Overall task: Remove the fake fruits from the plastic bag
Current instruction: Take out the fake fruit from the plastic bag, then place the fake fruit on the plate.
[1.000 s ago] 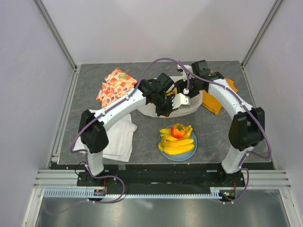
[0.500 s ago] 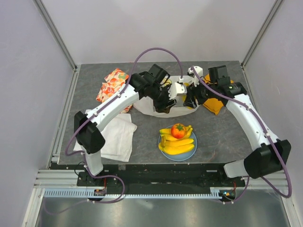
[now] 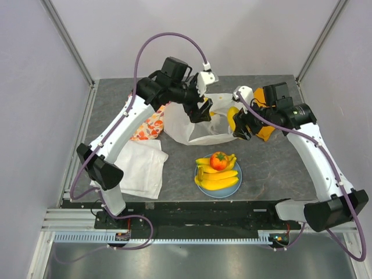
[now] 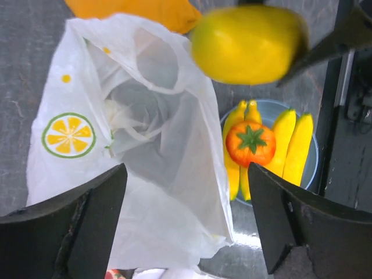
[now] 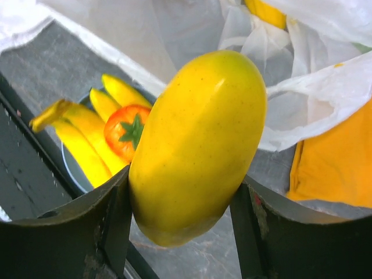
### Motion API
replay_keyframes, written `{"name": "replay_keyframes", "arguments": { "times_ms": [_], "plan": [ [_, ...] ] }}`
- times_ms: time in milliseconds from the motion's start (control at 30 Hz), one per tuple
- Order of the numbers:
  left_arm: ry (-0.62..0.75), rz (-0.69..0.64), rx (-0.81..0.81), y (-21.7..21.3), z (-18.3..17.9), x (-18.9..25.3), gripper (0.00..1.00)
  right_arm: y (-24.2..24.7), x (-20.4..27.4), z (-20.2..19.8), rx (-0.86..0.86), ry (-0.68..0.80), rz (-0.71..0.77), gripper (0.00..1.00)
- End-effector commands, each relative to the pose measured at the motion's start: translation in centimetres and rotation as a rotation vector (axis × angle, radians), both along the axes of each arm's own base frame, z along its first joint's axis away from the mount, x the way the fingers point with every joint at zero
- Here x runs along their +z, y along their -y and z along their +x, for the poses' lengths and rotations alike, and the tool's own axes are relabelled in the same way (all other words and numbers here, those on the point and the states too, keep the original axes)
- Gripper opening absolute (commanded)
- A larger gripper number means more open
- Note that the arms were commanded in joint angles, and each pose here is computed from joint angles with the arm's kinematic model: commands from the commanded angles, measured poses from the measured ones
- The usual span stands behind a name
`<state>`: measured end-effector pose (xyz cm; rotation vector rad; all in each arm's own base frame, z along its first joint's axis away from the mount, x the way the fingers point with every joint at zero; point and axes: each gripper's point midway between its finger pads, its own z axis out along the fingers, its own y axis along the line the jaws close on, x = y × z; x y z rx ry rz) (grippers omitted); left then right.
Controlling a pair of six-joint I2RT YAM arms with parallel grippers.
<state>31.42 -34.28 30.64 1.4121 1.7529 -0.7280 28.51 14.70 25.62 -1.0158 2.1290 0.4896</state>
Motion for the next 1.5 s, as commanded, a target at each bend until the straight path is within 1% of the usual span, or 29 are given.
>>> {"name": "replay_keyframes", "arguments": {
  "times_ms": [0,100,167,300,467,567,600,667,700,767,800,833,967,1000,1067,1133,1200,1467],
  "plan": [
    [0.027,-0.173,0.033,0.7,-0.1,6.4,0.94,1.6,0.0,-4.2,0.142,0.028,-0.122,0.4],
    [0.068,-0.206,0.051,0.0,0.3,8.2,0.94,2.7,-2.6,-7.4,0.216,-0.059,-0.177,0.4],
    [0.069,-0.227,0.064,-0.2,0.5,9.0,0.94,3.3,-4.7,-9.2,0.23,-0.13,-0.205,0.4],
    [0.087,-0.229,0.082,-0.9,1.0,9.5,0.94,3.6,-7.2,-10.9,0.28,-0.209,-0.224,0.4],
    [0.086,-0.196,0.114,-1.9,1.4,8.3,0.93,2.9,-8.9,-10.7,0.4,-0.188,-0.301,0.41],
    [0.081,-0.192,0.117,-1.9,1.6,8.0,0.93,1.4,-9.5,-10.7,0.481,-0.176,-0.349,0.41],
    [0.082,-0.193,0.116,-1.9,1.6,8.0,0.93,0.4,-9.6,-11.2,0.529,-0.167,-0.364,0.41],
    [0.085,-0.2,0.112,-1.9,1.5,8.3,0.93,-1.1,-10.0,-11.1,0.543,-0.165,-0.377,0.41],
    [0.085,-0.2,0.112,-1.8,1.5,8.3,0.93,-2.3,-10.2,-11.6,0.577,-0.168,-0.383,0.41],
    [0.087,-0.203,0.111,-2.0,1.3,8.4,0.93,-3.9,-10.2,-11.1,0.564,-0.142,-0.381,0.41],
    [0.089,-0.205,0.111,-2.0,1.3,8.5,0.92,-4.8,-10.5,-11.5,0.557,-0.162,-0.385,0.41],
    [0.088,-0.204,0.109,-2.1,1.1,8.5,0.92,-5.7,-10.4,-11.2,0.543,-0.146,-0.372,0.41],
    [0.084,-0.209,0.101,-2.2,0.6,8.6,0.92,-7.0,-10.7,-9.7,0.376,-0.169,-0.373,0.43],
    [0.088,-0.21,0.101,-2.3,0.6,8.8,0.92,-7.1,-11.0,-9.5,0.313,-0.205,-0.373,0.43],
    [0.093,-0.215,0.099,-2.5,0.3,9.0,0.92,-7.8,-10.7,-9.5,0.278,-0.234,-0.336,0.41],
    [0.093,-0.21,0.099,-2.6,0.1,8.9,0.92,-8.4,-10.9,-9.9,0.219,-0.298,-0.304,0.41],
    [0.098,-0.208,0.102,-2.8,-0.1,8.9,0.92,-8.6,-11.4,-10.2,0.195,-0.337,-0.303,0.4],
    [0.123,-0.18,0.115,-3.8,-0.5,8.5,0.92,-8.5,-12.7,-12.1,0.154,-0.466,-0.29,0.46]
  ]
}}
